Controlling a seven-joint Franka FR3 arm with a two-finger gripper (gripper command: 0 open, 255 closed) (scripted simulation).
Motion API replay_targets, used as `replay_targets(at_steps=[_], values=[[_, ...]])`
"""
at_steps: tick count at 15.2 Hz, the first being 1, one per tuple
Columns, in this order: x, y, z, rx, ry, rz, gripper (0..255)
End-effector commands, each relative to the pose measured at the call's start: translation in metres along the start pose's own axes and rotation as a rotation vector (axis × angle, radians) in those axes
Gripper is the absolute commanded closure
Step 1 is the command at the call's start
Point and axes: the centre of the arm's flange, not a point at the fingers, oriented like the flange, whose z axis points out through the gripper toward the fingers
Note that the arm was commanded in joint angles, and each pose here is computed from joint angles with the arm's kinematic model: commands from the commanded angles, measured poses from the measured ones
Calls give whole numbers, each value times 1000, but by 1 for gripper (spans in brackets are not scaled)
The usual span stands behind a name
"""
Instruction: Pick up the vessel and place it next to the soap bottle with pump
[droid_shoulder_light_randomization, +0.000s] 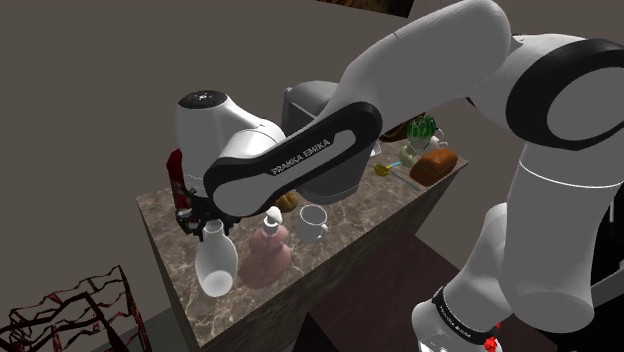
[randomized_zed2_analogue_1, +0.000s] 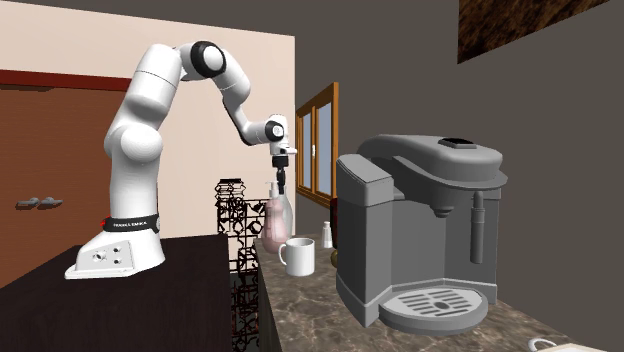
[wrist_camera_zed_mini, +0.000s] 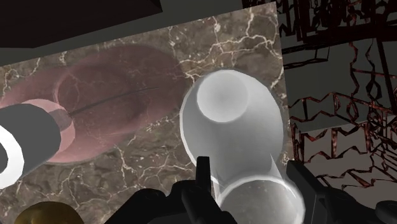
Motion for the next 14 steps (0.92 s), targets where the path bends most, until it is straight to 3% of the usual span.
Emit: replay_targets(at_steps=[1,7,8,13,14], values=[[0,0,3,1,1,0,255],[0,0,3,0,1,0,255],[0,0,3,0,1,0,0],[0,0,3,0,1,0,0],[0,0,-11,0,1,0,0]])
